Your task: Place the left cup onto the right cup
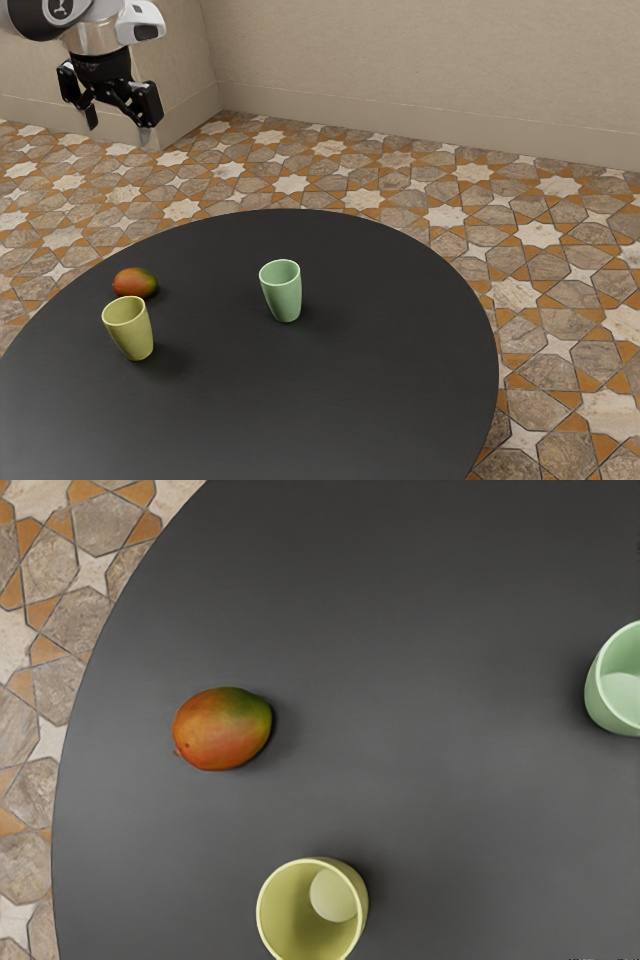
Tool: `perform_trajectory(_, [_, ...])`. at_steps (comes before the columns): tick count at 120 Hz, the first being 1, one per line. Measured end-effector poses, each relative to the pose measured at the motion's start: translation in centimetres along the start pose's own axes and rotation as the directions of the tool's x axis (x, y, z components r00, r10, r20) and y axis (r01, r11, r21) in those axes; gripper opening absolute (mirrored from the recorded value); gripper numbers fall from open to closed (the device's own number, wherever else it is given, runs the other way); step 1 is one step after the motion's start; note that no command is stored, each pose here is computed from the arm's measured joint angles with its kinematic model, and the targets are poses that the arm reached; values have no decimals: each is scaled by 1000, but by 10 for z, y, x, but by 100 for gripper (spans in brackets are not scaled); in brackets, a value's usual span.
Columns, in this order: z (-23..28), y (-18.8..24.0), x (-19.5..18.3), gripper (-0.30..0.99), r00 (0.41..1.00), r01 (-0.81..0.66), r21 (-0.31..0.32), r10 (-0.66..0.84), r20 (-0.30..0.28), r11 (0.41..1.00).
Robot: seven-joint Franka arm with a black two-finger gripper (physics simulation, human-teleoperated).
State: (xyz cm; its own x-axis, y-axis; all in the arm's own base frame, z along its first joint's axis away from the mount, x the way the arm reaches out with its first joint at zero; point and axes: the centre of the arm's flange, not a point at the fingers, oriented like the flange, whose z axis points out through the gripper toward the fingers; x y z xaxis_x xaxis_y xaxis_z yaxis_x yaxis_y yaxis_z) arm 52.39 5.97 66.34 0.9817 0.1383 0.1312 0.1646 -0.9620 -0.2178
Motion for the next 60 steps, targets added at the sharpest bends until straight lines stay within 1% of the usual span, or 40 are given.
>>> perform_trajectory(13, [0,0,-2,69,1000,-2,-1,2,2,1000])
perform_trajectory(60, [19,10,-12,69,999,-27,-5,27,41,1000])
